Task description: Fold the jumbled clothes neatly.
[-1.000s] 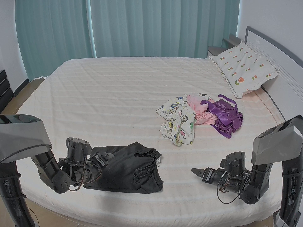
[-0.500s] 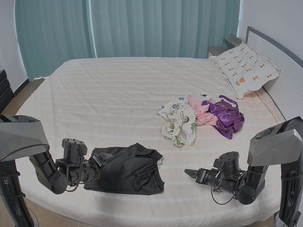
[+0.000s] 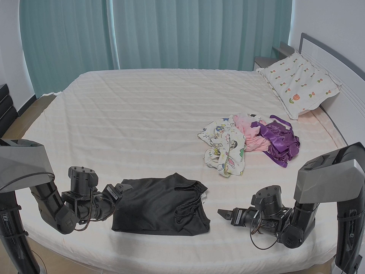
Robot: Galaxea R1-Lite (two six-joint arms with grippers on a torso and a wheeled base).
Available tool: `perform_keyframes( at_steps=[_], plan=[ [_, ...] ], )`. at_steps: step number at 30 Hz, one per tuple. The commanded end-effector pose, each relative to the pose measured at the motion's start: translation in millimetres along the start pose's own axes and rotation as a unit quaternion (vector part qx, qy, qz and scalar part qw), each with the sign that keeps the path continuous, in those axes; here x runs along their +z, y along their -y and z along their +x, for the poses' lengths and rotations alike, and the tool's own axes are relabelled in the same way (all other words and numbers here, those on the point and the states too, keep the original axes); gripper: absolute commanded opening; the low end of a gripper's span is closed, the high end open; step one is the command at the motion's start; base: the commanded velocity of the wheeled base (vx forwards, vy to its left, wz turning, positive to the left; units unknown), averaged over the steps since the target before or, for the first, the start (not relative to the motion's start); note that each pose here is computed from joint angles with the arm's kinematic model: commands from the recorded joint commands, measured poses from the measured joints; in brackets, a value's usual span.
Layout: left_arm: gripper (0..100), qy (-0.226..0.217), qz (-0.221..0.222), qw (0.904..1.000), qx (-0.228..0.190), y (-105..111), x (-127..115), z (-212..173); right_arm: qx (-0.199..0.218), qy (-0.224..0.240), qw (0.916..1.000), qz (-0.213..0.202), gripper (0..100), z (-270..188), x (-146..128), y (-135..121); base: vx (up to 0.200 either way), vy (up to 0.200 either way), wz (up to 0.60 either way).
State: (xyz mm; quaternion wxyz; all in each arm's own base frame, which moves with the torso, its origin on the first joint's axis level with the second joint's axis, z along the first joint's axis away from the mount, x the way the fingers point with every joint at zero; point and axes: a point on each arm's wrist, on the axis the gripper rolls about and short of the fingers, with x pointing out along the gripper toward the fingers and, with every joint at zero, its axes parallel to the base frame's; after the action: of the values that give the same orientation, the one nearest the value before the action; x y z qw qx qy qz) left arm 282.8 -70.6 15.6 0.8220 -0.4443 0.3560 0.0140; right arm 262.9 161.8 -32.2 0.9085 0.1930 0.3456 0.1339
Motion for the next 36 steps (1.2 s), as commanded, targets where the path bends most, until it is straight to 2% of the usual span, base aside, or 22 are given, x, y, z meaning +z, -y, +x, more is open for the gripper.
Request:
perform_keyframes(
  at_steps=[1,4,9,15,25,29,30,36],
  plan=[
    [100,0.001,-0.002,1.0,0.001,-1,1,-1,0.004,0.005,0.9999,-0.009,100,5,0,-12,0.0,0.2,0.0],
    [100,0.002,-0.005,1.0,0.002,-2,4,-1,-0.007,0.017,0.9998,-0.011,100,9,3,-17,0.0,0.2,0.0],
    [100,-0.007,-0.009,0.9999,-0.004,-4,6,-1,-0.016,0.002,0.9994,-0.03,100,18,-10,-20,0.0,0.2,0.0],
    [100,-0.006,-0.01,0.9999,-0.004,-5,7,-1,-0.062,0.035,0.9962,-0.052,100,21,-2,-14,0.0,0.2,0.0],
    [100,-0.007,-0.009,0.9999,-0.002,-5,7,2,-0.081,0.032,0.9918,-0.094,100,32,-15,-19,0.0,0.0,0.0],
    [100,-0.007,-0.01,0.9999,-0.001,-6,7,2,-0.112,0.026,0.9865,-0.117,100,31,-14,-15,0.0,0.0,0.0],
    [100,-0.007,-0.01,0.9999,-0.001,-6,7,2,-0.112,0.026,0.9865,-0.117,100,31,-14,-15,0.0,0.0,0.0],
    [100,-0.008,-0.009,0.9999,0.002,-7,6,5,-0.17,0.031,0.9771,-0.123,100,29,-9,2,0.0,0.0,0.0]
  ],
)
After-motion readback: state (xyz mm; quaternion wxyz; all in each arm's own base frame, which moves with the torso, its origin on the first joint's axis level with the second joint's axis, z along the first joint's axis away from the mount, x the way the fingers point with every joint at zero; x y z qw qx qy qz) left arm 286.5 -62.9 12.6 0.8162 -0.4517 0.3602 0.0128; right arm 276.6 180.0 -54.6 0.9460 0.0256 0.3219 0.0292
